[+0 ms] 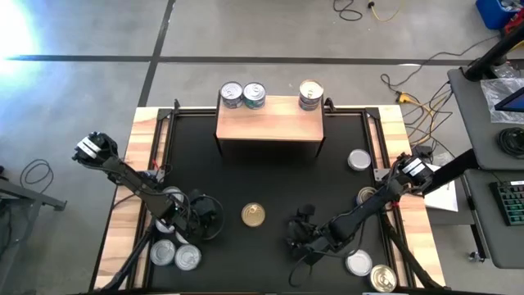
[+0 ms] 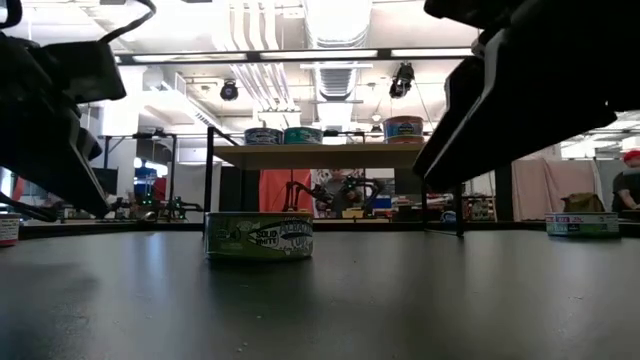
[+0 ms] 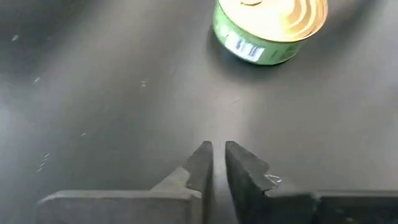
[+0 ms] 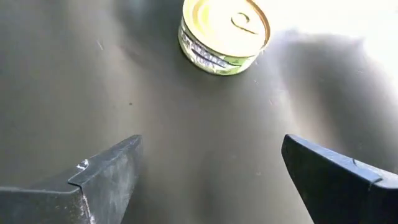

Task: Stack canned seafood by type on shelf
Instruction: Put the top green tuna can on the shelf

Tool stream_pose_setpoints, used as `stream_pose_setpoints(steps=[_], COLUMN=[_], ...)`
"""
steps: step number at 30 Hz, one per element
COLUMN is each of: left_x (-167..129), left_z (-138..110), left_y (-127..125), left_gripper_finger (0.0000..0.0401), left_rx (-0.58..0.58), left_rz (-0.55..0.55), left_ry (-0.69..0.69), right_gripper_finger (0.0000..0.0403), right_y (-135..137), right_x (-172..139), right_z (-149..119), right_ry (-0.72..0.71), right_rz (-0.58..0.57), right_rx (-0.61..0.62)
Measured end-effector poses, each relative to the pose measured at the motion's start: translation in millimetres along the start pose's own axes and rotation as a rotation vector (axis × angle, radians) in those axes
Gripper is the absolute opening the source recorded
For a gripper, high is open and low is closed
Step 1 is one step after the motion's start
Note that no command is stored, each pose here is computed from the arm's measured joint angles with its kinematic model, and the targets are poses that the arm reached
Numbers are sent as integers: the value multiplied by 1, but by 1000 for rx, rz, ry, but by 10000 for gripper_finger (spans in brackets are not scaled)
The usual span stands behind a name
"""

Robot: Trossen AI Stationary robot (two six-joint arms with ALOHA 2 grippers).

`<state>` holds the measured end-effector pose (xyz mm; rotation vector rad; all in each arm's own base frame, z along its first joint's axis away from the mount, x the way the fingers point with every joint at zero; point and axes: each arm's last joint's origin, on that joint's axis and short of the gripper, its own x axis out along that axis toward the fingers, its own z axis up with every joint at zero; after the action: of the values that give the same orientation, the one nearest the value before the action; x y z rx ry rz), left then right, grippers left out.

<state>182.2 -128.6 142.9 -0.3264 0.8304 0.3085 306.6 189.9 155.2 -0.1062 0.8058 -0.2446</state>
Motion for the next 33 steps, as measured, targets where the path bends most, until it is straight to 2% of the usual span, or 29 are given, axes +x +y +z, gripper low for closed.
stream_pose_setpoints(steps=[3,7,11,16,20,24,33], left_x=[1,8,20,42,54,57,63], left_z=[-1,-5,-9,-12,-5,3,28], left_y=[0,0,-7,-17,-19,-12,6], left_gripper_finger=[73,126,164,185,195,213,282], left_rx=[7,39,78,180,255,304,430], left_rz=[6,34,15,21,28,-3,-108], left_ry=[3,16,3,-36,-14,32,115], right_gripper_finger=[373,373,373,373,373,373,373], right_y=[0,3,12,15,10,3,-20], right_x=[3,13,30,57,69,76,89], right_z=[-3,-10,-13,-9,18,31,33], right_ry=[9,22,-16,-46,-67,-20,-7], right_rz=[-8,-18,5,10,27,101,-2], right_rx=[43,39,56,155,288,253,254])
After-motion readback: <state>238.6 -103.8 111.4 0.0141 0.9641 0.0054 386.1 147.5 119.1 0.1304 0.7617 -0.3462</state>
